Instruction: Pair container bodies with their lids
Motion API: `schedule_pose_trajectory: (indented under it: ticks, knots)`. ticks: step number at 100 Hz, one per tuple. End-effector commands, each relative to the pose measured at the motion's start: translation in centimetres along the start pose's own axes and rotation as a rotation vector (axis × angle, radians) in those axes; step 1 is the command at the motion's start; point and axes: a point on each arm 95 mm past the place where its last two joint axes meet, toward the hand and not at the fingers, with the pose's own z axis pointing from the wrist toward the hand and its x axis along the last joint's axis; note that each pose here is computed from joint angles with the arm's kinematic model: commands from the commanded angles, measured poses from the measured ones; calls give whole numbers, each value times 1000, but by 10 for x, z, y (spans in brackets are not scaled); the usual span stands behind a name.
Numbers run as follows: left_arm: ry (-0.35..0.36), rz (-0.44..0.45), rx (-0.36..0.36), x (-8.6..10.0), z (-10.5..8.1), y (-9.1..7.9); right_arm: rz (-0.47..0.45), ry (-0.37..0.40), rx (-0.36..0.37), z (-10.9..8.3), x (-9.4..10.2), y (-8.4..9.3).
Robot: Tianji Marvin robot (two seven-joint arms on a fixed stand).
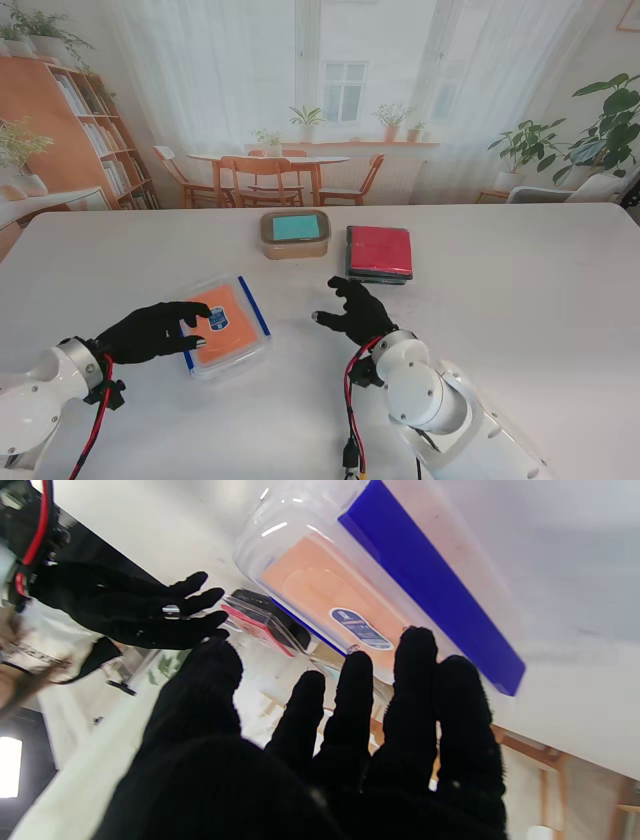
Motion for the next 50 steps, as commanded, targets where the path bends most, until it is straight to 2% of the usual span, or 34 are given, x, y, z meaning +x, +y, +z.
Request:
schedule_pose_trajectory:
  ticks: [1,27,50]
  knots:
    - [4,2,-6,-6,4,0,-7,-22,18,-4,-7,-4]
    - [185,174,-71,-22,12,-5,-40,-32,12,-11,-13,-5]
    - [233,262,-166,-35,4,-9,-42,-43,16,-12,-14,-7]
